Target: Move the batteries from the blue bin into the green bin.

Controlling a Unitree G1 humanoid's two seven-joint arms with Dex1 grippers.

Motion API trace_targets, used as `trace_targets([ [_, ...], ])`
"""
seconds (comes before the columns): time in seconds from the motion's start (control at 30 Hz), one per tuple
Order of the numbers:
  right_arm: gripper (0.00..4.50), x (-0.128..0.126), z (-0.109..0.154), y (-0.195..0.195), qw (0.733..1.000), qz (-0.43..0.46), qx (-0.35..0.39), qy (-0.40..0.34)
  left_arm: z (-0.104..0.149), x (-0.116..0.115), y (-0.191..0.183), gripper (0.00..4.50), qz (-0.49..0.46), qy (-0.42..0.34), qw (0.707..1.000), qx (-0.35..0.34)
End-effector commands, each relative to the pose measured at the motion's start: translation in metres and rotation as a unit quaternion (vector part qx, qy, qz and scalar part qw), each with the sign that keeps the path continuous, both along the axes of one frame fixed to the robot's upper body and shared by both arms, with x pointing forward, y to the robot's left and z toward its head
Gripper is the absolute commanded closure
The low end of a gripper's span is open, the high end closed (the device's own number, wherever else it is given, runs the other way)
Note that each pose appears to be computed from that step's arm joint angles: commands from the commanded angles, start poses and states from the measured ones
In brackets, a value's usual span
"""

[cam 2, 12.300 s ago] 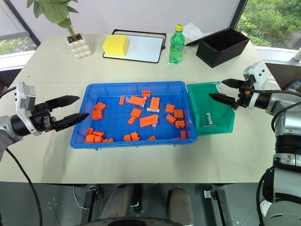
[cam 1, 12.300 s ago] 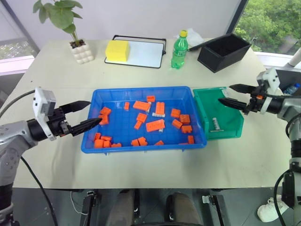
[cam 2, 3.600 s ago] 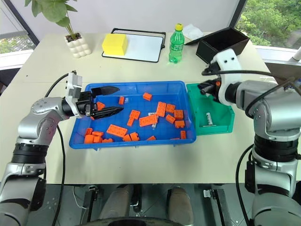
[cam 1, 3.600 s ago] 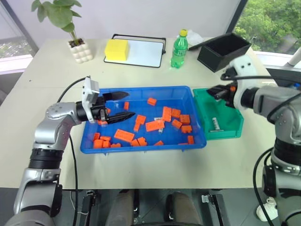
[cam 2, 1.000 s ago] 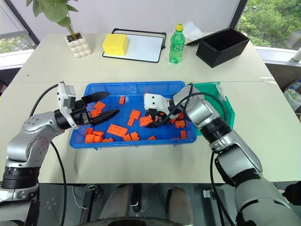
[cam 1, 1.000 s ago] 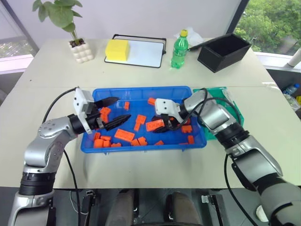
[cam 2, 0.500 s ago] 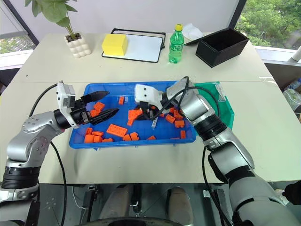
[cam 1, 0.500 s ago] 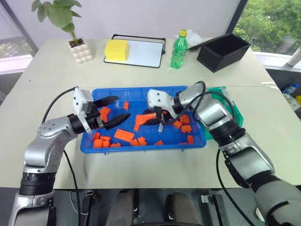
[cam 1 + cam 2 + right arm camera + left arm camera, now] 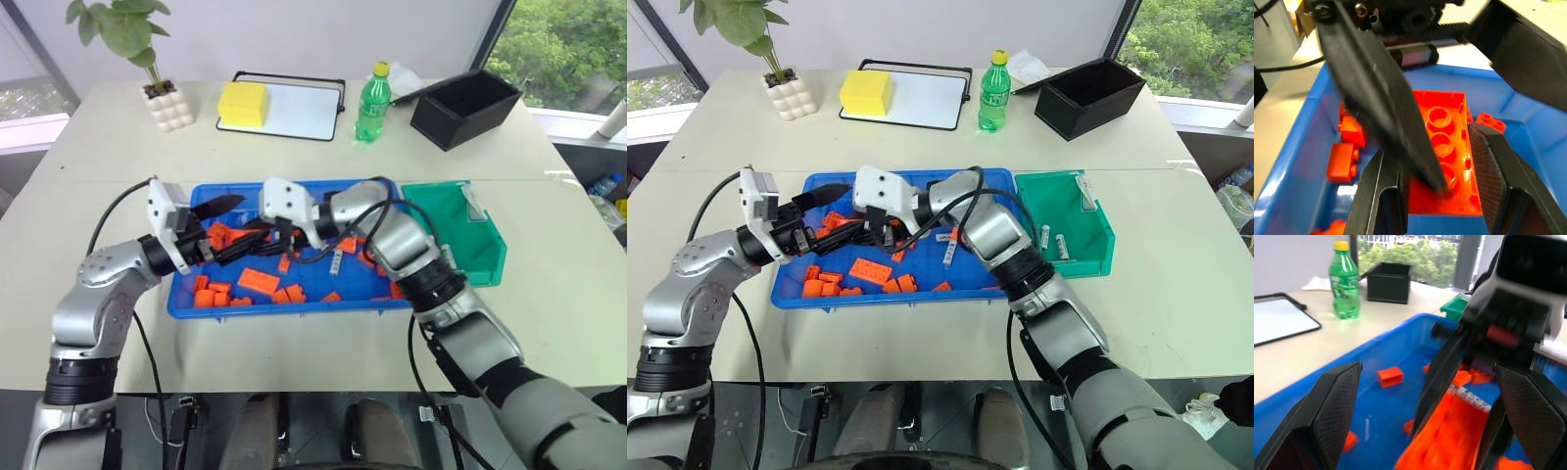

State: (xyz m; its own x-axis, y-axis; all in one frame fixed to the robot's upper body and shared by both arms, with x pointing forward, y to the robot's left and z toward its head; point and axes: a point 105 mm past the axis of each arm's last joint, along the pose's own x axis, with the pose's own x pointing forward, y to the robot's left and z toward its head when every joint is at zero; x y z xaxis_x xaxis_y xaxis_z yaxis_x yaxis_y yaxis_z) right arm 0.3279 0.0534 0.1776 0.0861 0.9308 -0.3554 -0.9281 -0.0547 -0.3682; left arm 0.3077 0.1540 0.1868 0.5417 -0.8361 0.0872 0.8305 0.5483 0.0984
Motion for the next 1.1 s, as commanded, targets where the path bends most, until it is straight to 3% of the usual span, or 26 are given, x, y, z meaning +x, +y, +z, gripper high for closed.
trace_targets([
  [0.03, 1.87, -0.006, 0.005, 0.007, 1.000, 0.018, 0.013, -0.018, 0.009, -0.004, -0.002, 0.00, -0.006, -0.020, 1.000, 0.000],
  [0.17, 0.09, -0.009, 0.003, 0.008, 0.999, 0.024, 0.011, -0.018, 0.009, -0.005, -0.003, 0.00, -0.005, -0.019, 1.000, -0.002],
  [0.27, 0.09, -0.009, 0.005, 0.008, 0.999, 0.021, 0.012, -0.030, 0.010, -0.006, -0.002, 0.00, -0.006, -0.019, 1.000, -0.004],
  [0.43, 0.09, 0.001, 0.035, -0.004, 0.998, -0.030, 0.028, -0.051, 0.012, -0.005, 0.002, 0.00, -0.004, -0.022, 1.000, 0.000],
  [0.57, 0.09, 0.001, 0.054, -0.041, 0.995, -0.089, 0.034, -0.034, 0.013, -0.002, 0.006, 0.00, 0.000, -0.024, 1.000, 0.000],
  [0.77, 0.09, -0.003, 0.053, -0.091, 0.987, -0.157, 0.000, -0.023, 0.012, 0.002, 0.003, 0.00, -0.005, -0.024, 1.000, -0.004],
  [1.1, 0.09, 0.018, 0.037, -0.114, 0.978, -0.205, -0.024, -0.015, 0.012, 0.012, -0.006, 0.00, -0.021, -0.025, 0.999, -0.009],
])
